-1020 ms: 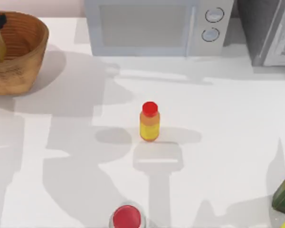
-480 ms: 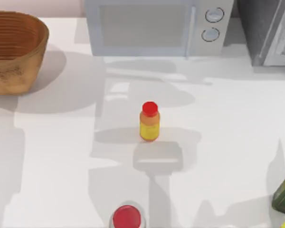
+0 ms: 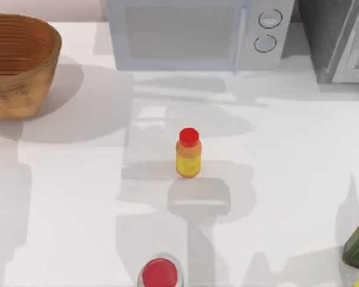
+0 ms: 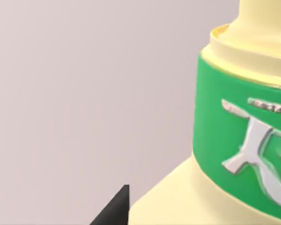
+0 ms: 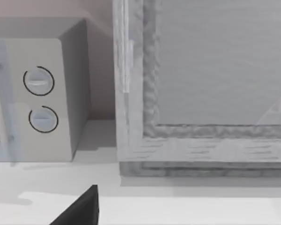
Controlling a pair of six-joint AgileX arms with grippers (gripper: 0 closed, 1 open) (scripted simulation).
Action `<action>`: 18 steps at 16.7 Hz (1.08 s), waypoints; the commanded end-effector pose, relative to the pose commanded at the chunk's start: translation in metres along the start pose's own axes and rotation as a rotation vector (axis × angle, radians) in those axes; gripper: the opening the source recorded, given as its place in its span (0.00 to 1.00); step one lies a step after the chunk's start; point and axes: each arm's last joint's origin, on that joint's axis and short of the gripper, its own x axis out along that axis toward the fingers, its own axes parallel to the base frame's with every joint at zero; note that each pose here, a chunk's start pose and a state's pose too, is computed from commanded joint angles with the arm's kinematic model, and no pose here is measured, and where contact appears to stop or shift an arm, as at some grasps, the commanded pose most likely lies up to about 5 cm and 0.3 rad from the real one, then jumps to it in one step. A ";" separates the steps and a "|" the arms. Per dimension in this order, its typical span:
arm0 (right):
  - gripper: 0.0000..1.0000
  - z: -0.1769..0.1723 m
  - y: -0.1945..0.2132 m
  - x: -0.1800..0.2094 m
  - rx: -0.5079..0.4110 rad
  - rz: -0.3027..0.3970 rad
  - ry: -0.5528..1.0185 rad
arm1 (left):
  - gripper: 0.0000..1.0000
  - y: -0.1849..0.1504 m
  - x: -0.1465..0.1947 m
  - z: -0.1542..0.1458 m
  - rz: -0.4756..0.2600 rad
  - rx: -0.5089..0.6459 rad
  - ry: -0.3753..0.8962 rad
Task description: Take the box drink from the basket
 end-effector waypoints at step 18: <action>1.00 0.000 0.000 0.000 0.000 0.000 0.000 | 0.00 -0.055 -0.274 -0.055 0.002 -0.003 -0.074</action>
